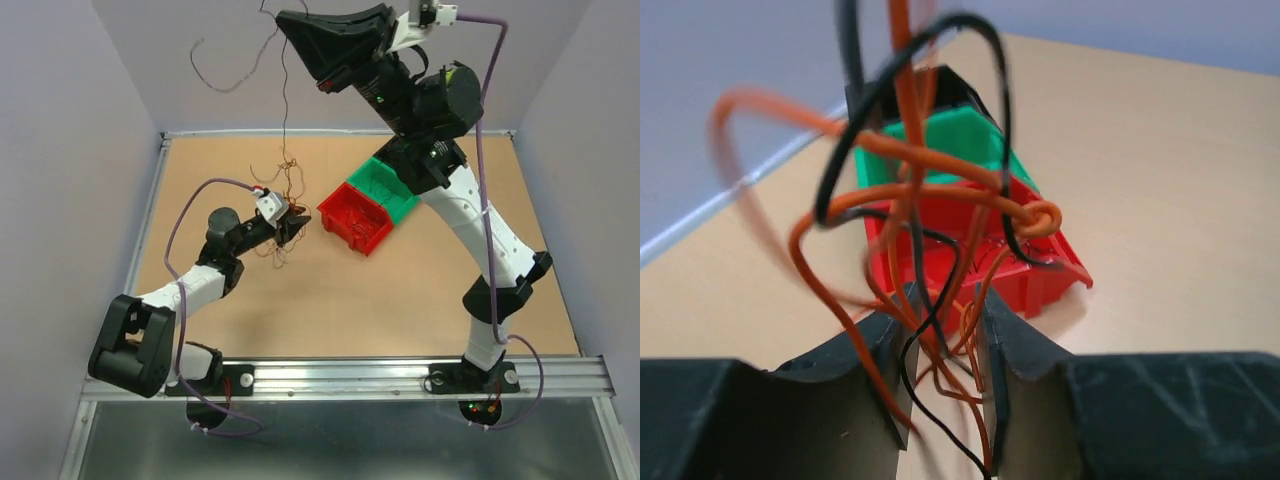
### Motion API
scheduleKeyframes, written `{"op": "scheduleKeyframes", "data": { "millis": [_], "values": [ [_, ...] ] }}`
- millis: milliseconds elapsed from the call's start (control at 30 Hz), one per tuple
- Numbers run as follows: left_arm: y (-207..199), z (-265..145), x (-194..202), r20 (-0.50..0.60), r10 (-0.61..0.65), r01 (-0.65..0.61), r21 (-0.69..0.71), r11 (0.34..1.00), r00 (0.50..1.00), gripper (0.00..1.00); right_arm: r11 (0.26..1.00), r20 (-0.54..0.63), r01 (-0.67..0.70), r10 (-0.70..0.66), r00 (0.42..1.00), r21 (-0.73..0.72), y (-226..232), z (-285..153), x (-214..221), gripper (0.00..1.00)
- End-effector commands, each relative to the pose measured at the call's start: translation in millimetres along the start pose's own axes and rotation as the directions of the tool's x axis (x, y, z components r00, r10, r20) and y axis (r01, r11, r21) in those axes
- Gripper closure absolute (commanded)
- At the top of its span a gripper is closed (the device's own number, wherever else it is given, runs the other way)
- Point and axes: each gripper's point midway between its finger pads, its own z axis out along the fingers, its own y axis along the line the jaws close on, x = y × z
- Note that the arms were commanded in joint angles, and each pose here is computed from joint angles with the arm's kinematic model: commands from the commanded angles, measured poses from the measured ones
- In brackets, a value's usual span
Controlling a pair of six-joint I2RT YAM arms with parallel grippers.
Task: Untangle the cables
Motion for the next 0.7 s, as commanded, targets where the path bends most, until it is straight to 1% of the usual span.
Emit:
{"op": "scheduleKeyframes", "data": {
  "millis": [0, 33, 67, 133, 167, 200, 300, 333, 367, 400, 433, 467, 500, 533, 567, 600, 633, 667],
  "values": [
    [-2, 9, -6, -0.002, 0.046, -0.046, 0.045, 0.998, 0.999, 0.65, 0.996, 0.158, 0.051, -0.061, 0.986, 0.067, 11, -1, -80, 0.99],
    [-2, 10, -4, -0.009, 0.046, -0.046, 0.044, 0.998, 0.999, 0.67, 0.994, 0.193, 0.065, -0.081, 0.978, 0.086, 16, -8, -104, 1.00],
    [-1, 10, -4, -0.015, 0.046, -0.046, 0.045, 0.998, 0.999, 0.69, 0.991, 0.158, 0.074, -0.092, 0.983, 0.111, 7, -12, -83, 0.99],
    [3, 12, 1, -0.035, 0.048, -0.047, 0.030, 0.998, 0.998, 0.76, 0.986, 0.151, 0.087, -0.109, 0.983, 0.141, 3, -20, -82, 0.99],
    [8, 14, -3, -0.036, 0.052, -0.051, 0.016, 0.999, 0.998, 0.80, 0.984, 0.172, 0.099, -0.123, 0.977, 0.146, 8, -26, -96, 1.00],
    [14, 14, 3, -0.061, 0.043, -0.044, -0.015, 0.999, 0.997, 0.84, 0.980, 0.136, 0.113, -0.135, 0.981, 0.165, 2, -30, -81, 1.00],
    [31, 13, 2, -0.095, 0.050, -0.058, -0.086, 0.995, 0.994, 0.90, 0.967, 0.122, 0.150, -0.178, 0.977, 0.206, -2, -42, -83, 1.00],
    [48, 8, 3, -0.108, 0.047, -0.064, -0.164, 0.984, 0.993, 0.96, 0.959, 0.122, 0.161, -0.193, 0.974, 0.232, -5, -46, -86, 0.99],
    [59, 4, 4, -0.118, 0.040, -0.064, -0.209, 0.976, 0.992, 1.00, 0.954, 0.117, 0.171, -0.205, 0.972, 0.248, -7, -50, -87, 1.00],
    [70, 0, 3, -0.113, 0.011, -0.040, -0.261, 0.964, 0.994, 1.00, 0.946, 0.144, 0.196, -0.238, 0.961, 0.257, -1, -57, -105, 0.99],
    [96, -14, 3, -0.112, -0.014, -0.025, -0.344, 0.939, 0.994, 1.00, 0.937, 0.115, 0.204, -0.244, 0.963, 0.282, -7, -65, -93, 0.99],
    [108, -21, 5, -0.108, -0.042, -0.002, -0.378, 0.926, 0.993, 1.00, 0.933, 0.111, 0.213, -0.254, 0.961, 0.290, -7, -71, -94, 0.99],
    [123, -28, 0, -0.077, -0.090, 0.049, -0.424, 0.904, 0.993, 1.00, 0.923, 0.120, 0.225, -0.274, 0.954, 0.313, -7, -77, -101, 1.00],
    [138, -35, 8, -0.081, -0.131, 0.079, -0.462, 0.883, 0.988, 1.00, 0.919, 0.147, 0.231, -0.288, 0.946, 0.319, 2, -89, -121, 0.99],
    [161, -52, 13, -0.079, -0.163, 0.099, -0.522, 0.847, 0.983, 1.00, 0.911, 0.123, 0.233, -0.288, 0.950, 0.341, -3, -100, -108, 1.00],
    [175, -57, 20, -0.075, -0.216, 0.141, -0.550, 0.823, 0.974, 1.00, 0.906, 0.117, 0.245, -0.300, 0.947, 0.346, -1, -109, -109, 0.99],
    [183, -62, 24, -0.078, -0.233, 0.151, -0.560, 0.814, 0.969, 1.00, 0.901, 0.118, 0.245, -0.304, 0.945, 0.359, 4, -125, -115, 0.99],
    [195, -71, 29, -0.062, -0.272, 0.185, -0.587, 0.788, 0.960, 1.00, 0.898, 0.124, 0.248, -0.310, 0.943, 0.365, 7, -134, -120, 1.00]
  ]
}}
